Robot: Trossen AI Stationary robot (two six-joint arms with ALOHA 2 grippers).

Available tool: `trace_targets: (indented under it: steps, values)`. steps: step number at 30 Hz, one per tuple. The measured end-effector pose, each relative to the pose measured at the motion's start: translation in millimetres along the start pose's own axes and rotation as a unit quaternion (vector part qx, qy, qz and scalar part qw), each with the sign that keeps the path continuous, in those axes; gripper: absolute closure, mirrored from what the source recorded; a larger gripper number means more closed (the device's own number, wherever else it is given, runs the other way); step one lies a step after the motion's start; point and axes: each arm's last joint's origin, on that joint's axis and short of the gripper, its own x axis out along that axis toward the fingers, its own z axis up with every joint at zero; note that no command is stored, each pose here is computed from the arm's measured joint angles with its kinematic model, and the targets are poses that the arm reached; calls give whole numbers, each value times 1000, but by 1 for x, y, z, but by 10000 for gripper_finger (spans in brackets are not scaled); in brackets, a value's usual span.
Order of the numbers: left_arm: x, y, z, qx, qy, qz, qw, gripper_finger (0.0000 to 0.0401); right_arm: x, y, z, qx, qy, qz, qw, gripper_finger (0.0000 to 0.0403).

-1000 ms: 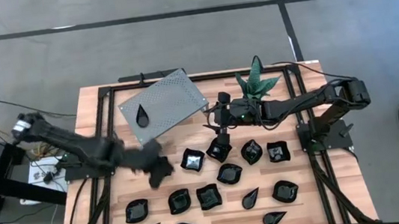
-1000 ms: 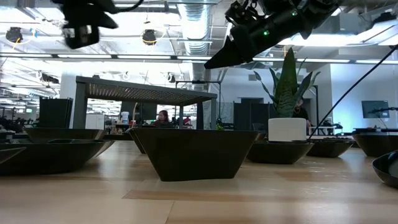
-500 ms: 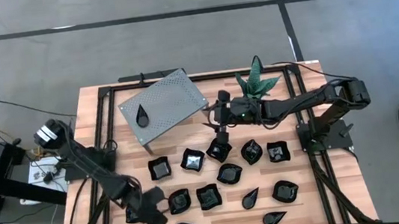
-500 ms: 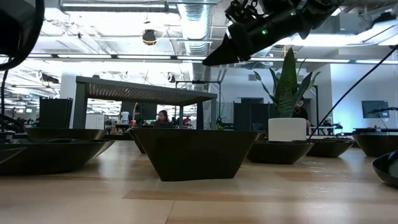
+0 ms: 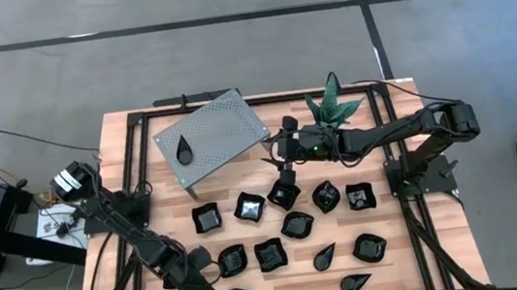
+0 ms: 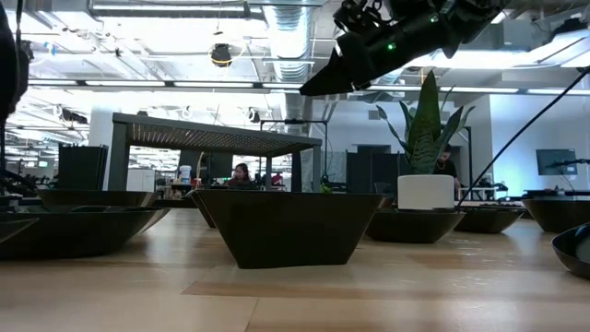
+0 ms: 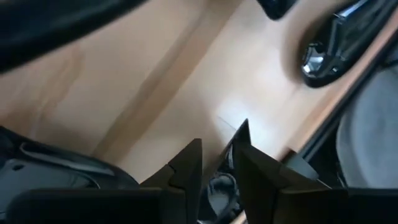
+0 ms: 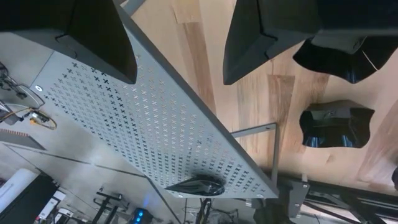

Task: Pick & Place Mini shaped plates
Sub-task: Stack the black drop-shaped plate on the black drop-shaped plate on the shelf

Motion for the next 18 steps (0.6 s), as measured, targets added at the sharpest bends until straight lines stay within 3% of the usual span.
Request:
trace_targets:
  steps: [6, 12, 18]
  values:
    - [6, 1, 0, 0, 2, 8, 1000, 320, 0, 0, 0, 0, 0, 0, 1000, 168]
    - [6, 0, 0, 1, 6, -2, 1000, 391, 0, 0, 0, 0, 0, 0, 1000, 168]
    - [-3, -5, 8, -7, -35, -29, 999, 396, 0, 0, 0, 0, 0, 0, 1000, 168]
